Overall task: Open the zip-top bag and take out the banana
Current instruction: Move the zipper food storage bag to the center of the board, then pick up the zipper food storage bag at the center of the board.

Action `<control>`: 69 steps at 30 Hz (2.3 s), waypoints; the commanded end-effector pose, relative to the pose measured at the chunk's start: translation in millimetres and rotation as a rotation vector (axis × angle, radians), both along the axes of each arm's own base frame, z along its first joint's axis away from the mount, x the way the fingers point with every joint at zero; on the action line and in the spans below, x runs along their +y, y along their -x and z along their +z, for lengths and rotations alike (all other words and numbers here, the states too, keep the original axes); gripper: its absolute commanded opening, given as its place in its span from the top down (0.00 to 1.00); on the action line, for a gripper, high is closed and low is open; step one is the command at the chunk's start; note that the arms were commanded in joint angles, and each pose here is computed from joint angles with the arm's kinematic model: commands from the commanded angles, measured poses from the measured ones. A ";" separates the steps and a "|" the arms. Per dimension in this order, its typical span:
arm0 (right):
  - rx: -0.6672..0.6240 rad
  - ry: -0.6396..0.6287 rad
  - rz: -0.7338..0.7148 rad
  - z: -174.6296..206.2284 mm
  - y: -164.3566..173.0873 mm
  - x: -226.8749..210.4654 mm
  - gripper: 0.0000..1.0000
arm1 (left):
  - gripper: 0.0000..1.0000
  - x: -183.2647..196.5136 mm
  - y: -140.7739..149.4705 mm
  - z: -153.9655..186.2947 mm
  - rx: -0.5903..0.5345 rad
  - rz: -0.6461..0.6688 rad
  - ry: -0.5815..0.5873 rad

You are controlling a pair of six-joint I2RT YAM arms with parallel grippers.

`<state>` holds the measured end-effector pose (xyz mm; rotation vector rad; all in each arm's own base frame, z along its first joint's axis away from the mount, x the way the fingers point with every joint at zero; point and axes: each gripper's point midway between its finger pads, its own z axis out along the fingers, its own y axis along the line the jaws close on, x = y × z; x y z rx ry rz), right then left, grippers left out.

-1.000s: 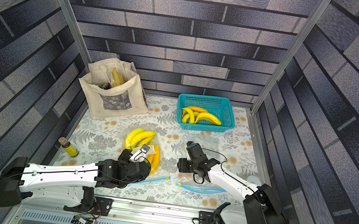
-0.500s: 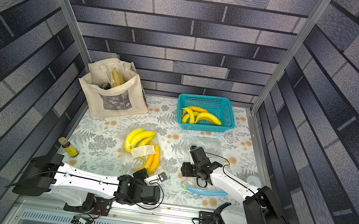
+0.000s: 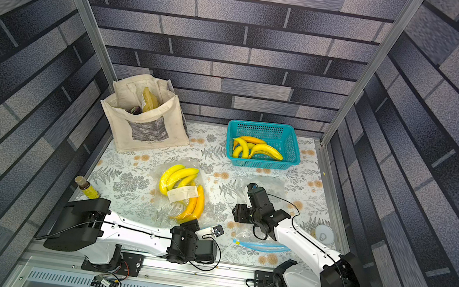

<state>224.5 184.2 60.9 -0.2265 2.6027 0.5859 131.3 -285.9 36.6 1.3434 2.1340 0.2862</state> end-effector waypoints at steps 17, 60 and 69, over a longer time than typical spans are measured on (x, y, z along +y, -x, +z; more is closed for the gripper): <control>-0.048 -0.068 -0.030 21.0 -10.9 1.1 0.27 | 0.78 15.8 -22.6 -6.7 -0.016 0.116 -0.005; -0.501 -0.425 0.763 86.3 10.7 122.9 0.31 | 1.00 47.8 -60.3 71.8 0.114 0.300 0.621; -0.501 -0.419 0.806 80.7 -0.8 140.0 0.33 | 1.00 53.7 -58.4 74.4 0.150 0.310 0.672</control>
